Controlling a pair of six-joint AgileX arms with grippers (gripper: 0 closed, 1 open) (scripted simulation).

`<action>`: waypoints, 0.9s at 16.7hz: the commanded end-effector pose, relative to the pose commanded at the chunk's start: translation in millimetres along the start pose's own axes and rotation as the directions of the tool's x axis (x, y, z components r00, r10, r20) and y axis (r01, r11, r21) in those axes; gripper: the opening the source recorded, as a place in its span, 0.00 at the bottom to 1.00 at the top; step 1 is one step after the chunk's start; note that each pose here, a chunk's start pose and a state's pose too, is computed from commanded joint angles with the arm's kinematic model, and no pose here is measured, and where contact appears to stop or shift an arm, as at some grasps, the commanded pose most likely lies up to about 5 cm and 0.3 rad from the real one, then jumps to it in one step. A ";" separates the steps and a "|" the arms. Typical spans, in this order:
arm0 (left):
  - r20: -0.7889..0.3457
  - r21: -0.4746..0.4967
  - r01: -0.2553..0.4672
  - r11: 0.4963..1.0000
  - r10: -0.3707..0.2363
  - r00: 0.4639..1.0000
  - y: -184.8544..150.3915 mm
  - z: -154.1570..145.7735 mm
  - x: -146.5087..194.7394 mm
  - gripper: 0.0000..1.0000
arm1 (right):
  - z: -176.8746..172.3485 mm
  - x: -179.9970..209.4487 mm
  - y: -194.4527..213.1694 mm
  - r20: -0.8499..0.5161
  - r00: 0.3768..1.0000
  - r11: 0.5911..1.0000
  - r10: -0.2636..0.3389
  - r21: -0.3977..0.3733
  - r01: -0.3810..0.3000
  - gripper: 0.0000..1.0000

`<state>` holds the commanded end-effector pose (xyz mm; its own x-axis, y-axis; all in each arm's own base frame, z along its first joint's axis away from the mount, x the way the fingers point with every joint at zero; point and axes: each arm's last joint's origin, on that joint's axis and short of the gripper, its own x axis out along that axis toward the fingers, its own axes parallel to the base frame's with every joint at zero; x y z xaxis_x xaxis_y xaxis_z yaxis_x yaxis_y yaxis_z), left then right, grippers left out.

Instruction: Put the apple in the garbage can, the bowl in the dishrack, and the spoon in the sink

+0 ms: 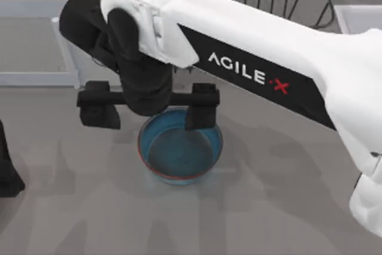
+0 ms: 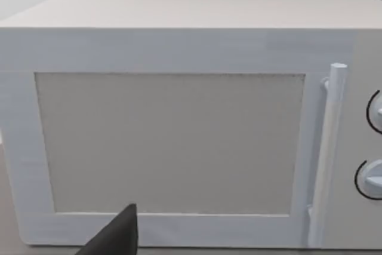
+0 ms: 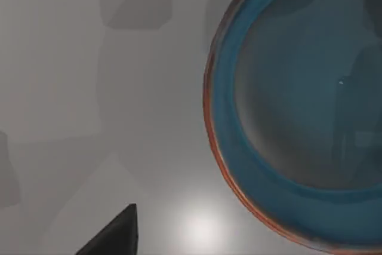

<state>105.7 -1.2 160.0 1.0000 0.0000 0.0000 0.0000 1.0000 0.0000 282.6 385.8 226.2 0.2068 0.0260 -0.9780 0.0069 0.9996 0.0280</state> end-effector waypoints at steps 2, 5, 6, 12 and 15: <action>0.000 0.000 0.000 1.000 0.000 1.000 0.0 0.0 0.0 1.00 | -5.8 3.0 17.6 0.044 0.999 1.000 -0.014 -0.002 0.014 1.00; 0.000 0.000 0.000 1.000 0.000 1.000 0.0 0.0 0.0 1.00 | -11.9 5.3 31.0 0.087 0.996 1.000 -0.027 -0.003 0.027 1.00; 0.000 0.000 0.000 1.000 0.000 1.000 0.0 0.0 0.0 1.00 | -12.6 5.4 32.3 0.092 0.995 1.000 -0.028 -0.003 0.028 1.00; 0.000 0.000 0.000 1.000 0.000 1.000 0.0 0.0 0.0 1.00 | -10.6 6.2 30.9 0.091 0.995 1.000 -0.027 0.001 0.027 1.00; 0.000 0.000 0.000 1.000 0.000 1.000 0.0 0.0 0.0 1.00 | -8.2 27.5 32.1 0.090 0.995 0.999 -0.031 -0.004 0.032 1.00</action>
<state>105.7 -1.2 160.0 1.0000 0.0000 0.0000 0.0000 1.0000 0.0000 280.5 418.7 198.5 0.2935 -0.0064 -0.9559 0.0098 0.9999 -0.0037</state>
